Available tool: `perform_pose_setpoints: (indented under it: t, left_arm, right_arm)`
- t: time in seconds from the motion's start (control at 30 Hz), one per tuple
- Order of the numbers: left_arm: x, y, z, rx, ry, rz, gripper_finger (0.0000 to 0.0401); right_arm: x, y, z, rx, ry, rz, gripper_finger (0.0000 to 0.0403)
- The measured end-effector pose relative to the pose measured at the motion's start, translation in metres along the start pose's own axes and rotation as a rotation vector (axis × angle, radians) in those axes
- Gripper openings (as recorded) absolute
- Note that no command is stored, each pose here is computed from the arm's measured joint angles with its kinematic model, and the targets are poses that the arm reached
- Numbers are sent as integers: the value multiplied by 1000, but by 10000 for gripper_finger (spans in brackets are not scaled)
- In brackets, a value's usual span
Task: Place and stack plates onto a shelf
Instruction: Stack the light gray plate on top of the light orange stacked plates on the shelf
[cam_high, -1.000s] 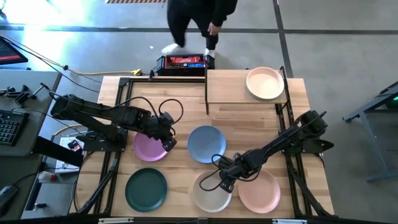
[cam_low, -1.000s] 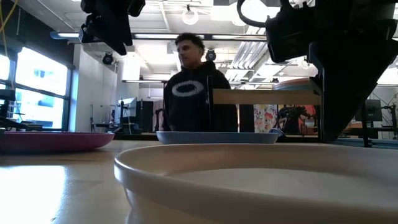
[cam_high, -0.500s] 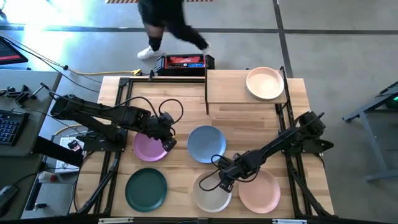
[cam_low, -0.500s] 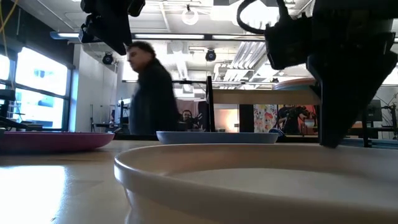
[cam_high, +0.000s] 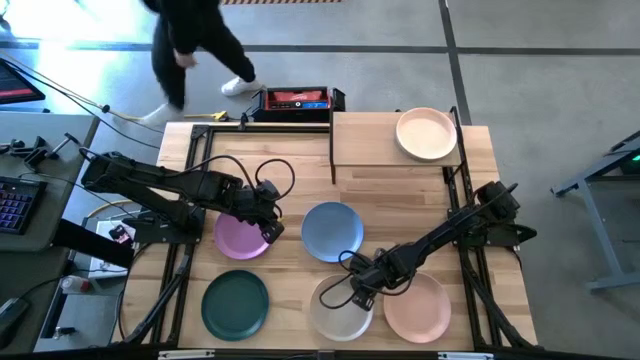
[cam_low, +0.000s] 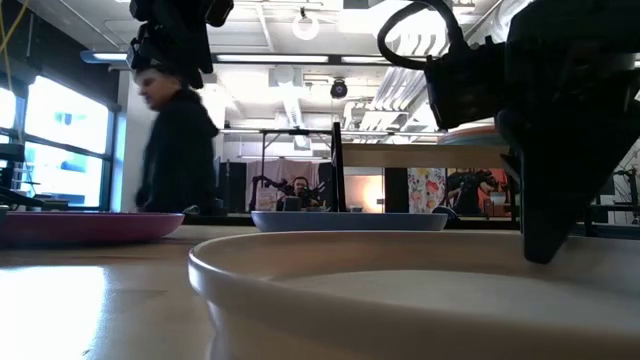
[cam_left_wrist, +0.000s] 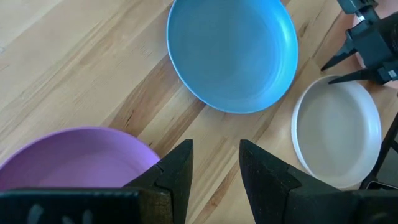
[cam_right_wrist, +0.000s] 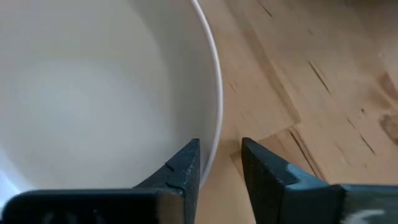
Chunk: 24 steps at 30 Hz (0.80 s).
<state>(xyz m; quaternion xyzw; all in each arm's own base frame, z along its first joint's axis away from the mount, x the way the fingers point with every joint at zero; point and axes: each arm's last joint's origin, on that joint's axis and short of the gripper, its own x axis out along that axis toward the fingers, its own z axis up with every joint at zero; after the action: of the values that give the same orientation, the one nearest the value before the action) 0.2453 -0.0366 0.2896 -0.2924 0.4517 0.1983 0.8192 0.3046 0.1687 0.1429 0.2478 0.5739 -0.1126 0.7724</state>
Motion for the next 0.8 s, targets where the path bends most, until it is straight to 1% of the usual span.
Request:
perform_pose_setpoints:
  t: [0.23, 0.43, 0.63, 0.8]
  left_arm:
    - [0, 0, 0, 0, -1, 0, 119]
    - [0, 0, 0, 0, -2, 2, 120]
    - [0, 1, 1, 0, -37, 31, 119]
    - [0, 1, 1, 0, -41, 34, 119]
  right_arm:
    - [0, 0, 0, 15, -2, -1, 9]
    - [0, 0, 0, 14, 5, 3, 2]
    - [-1, 0, 0, 19, 6, 5, 0]
    - [-4, 1, 1, 26, 12, -4, 0]
